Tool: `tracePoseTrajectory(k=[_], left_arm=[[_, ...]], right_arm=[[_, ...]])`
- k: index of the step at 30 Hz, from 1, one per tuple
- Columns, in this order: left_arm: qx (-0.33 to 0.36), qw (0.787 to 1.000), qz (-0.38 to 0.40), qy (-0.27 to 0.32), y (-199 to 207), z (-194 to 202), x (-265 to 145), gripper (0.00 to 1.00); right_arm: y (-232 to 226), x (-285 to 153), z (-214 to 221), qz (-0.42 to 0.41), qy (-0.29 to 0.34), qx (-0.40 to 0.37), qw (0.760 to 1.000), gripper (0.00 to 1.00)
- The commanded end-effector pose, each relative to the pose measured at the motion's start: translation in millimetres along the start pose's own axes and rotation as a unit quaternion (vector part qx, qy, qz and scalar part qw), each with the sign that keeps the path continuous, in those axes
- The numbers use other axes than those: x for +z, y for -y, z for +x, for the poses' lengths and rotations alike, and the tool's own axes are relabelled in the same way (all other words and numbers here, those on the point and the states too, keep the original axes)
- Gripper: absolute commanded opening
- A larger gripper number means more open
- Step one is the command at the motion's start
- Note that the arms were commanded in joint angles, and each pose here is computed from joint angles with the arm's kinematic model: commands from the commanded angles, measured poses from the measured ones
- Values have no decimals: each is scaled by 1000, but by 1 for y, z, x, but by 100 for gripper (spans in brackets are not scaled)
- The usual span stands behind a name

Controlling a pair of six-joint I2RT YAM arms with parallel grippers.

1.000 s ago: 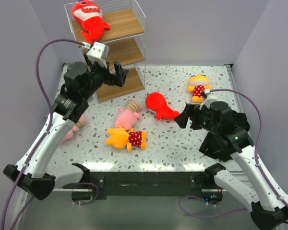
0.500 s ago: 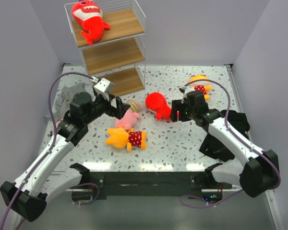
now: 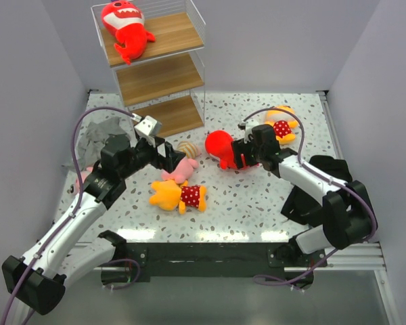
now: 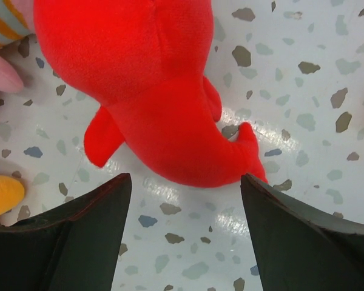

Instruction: Place and organize the stuffed toys onto the shelf

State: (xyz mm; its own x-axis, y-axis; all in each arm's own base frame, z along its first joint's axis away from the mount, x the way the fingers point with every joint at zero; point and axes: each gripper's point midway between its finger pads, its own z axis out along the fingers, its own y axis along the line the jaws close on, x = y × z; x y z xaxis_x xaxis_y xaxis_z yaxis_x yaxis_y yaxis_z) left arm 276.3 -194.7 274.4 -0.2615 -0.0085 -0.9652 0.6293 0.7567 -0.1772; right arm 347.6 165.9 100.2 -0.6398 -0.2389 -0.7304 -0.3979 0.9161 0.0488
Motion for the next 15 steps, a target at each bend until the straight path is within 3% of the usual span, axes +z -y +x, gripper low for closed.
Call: tracePoseTrajectory(k=[1,9,11,13,14,15], left_arm=[[3,1000,10,30,4,-15,-2,100],[3,1000,6,27,2,-12,-1,100],[3,1000,7,24,2,-10,0,99],[3,1000,9,22,3,-10,1,99],[2,1000,9,20,3,-9,1,98],[2,1000,9,21,3,-9,1,98]], right_arm=[[-6,6,-49,-13,70,-26,997,77],[-21,53,-24,-67,10,-53,996,74],[-21,58,-18,-67,-1,-49,997,70],[-19,62,-15,-61,-7,-40,997,61],[-20,62,-14,-61,-8,-36,997,45],[-19,60,-13,-58,-8,-32,998,38]])
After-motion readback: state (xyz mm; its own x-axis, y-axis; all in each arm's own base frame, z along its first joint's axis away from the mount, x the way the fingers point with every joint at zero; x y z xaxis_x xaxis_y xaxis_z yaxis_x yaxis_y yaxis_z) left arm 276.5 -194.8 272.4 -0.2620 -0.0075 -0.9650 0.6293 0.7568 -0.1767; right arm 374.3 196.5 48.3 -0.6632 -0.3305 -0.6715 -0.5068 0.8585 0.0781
